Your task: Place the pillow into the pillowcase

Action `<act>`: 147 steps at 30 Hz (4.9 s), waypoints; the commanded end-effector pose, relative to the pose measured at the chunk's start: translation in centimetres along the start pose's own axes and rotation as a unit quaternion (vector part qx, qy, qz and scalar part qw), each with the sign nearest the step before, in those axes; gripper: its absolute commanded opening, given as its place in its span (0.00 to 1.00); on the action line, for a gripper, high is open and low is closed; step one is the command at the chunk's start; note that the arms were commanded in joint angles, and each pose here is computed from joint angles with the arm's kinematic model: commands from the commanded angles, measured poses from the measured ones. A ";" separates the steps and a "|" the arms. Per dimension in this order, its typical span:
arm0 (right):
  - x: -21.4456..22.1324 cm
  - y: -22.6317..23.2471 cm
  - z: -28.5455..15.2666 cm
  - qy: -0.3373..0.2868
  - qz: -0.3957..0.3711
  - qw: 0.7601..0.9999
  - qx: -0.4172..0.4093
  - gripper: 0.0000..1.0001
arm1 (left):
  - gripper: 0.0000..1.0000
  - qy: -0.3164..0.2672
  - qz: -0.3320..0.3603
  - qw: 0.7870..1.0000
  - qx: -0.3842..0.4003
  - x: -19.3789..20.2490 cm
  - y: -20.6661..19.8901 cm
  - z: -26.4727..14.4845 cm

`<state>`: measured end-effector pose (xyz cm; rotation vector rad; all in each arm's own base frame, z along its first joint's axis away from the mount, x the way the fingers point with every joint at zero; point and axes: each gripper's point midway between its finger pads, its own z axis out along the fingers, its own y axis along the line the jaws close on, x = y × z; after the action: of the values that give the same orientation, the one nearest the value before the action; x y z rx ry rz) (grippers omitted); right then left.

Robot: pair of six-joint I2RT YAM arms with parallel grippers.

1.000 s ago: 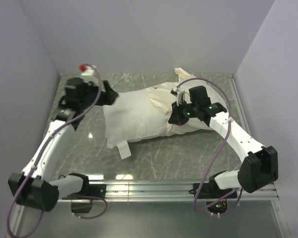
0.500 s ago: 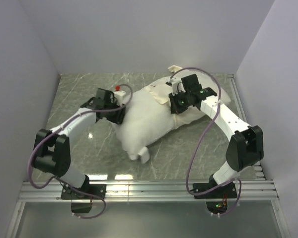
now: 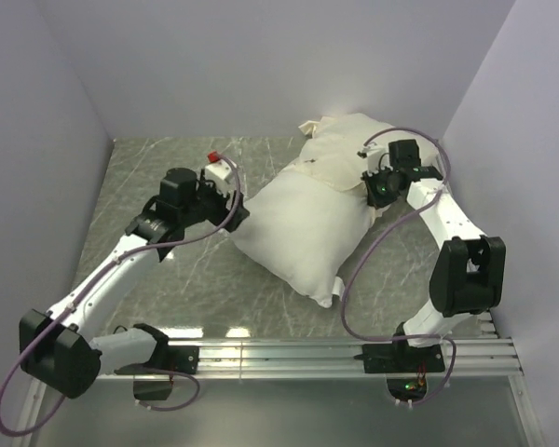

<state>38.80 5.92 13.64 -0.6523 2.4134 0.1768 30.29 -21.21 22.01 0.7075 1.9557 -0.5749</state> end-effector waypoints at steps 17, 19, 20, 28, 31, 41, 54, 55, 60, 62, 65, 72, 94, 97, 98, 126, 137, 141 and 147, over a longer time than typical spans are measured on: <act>-2.9 2.4 0.7 -0.032 -0.032 0.997 -0.062 0.00 | 0.67 -0.021 0.031 0.995 0.096 -0.2 0.0 9.1; -4.0 6.9 -1.8 -0.065 -0.045 0.991 -0.109 0.00 | 0.64 -0.014 0.026 0.995 0.098 0.2 -2.0 8.6; -4.1 9.3 -2.3 -0.070 -0.054 0.988 -0.130 0.00 | 0.65 -0.019 0.028 0.996 0.085 0.2 -2.2 7.6; -5.9 10.6 -3.7 -0.080 -0.045 0.985 -0.148 0.00 | 0.99 -0.101 0.104 0.988 0.048 -3.7 -2.5 -2.7; -6.5 12.3 -3.9 -0.078 -0.033 0.980 -0.179 0.00 | 0.99 -0.077 0.051 0.994 0.056 -5.8 -4.9 -3.8; -6.0 16.4 -5.3 -0.090 -0.016 0.969 -0.228 0.00 | 0.99 -0.001 -0.093 0.990 0.107 -0.8 -14.0 -2.0; -6.6 20.9 -9.7 -0.109 0.027 0.943 -0.313 0.00 | 0.45 0.153 -0.217 0.964 -0.018 8.3 -11.5 8.0; -6.1 21.4 -9.9 -0.105 0.029 0.941 -0.321 0.00 | 0.11 0.159 -0.245 0.956 -0.007 8.5 -10.7 9.2; -3.2 22.6 -9.3 -0.076 0.015 0.943 -0.324 0.00 | 0.00 0.078 -0.346 0.934 0.044 2.5 -7.6 10.9; -1.7 22.6 -8.9 -0.064 0.002 0.946 -0.319 0.00 | 0.00 0.029 -0.365 0.928 0.065 -0.9 -6.3 10.1; 0.1 22.6 -9.1 -0.048 -0.027 0.947 -0.316 0.00 | 0.00 -0.026 -0.388 0.917 0.087 -5.1 -4.5 8.5; 1.1 26.1 -14.8 -0.045 -0.084 0.900 -0.426 0.00 | 0.00 -0.107 -0.437 0.887 0.102 -10.0 -0.7 6.3; -11.8 21.6 -16.7 -0.195 -0.091 0.908 -0.360 0.00 | 0.00 -0.072 -0.345 0.918 0.183 -9.3 -7.9 0.0; -14.6 20.1 -19.8 -0.238 -0.119 0.908 -0.323 0.00 | 0.00 -0.069 -0.314 0.924 0.207 -10.4 -10.2 -1.1; -14.9 19.6 -20.2 -0.237 -0.119 0.912 -0.314 0.00 | 0.04 -0.072 -0.298 0.929 0.209 -10.2 -10.6 -1.1; -25.1 17.6 -10.1 -0.234 -0.046 0.935 -0.264 0.00 | 0.99 -0.143 -0.003 0.990 0.000 -10.4 -8.3 -10.6; -25.5 22.1 -8.5 -0.221 -0.063 0.937 -0.263 0.74 | 0.95 -0.074 -0.123 0.989 -0.020 -3.0 -4.3 -7.6; -27.0 18.2 -11.8 -0.270 -0.072 0.941 -0.188 0.79 | 0.92 -0.006 -0.181 0.981 -0.072 2.3 0.2 -4.4; -24.4 15.7 -9.5 -0.222 -0.100 0.966 -0.090 0.55 | 0.79 0.105 -0.253 0.957 -0.098 10.6 4.7 0.0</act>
<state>42.59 28.82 34.20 -0.8382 1.9327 0.6061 28.94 -14.90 13.75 0.1606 2.3225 -0.5270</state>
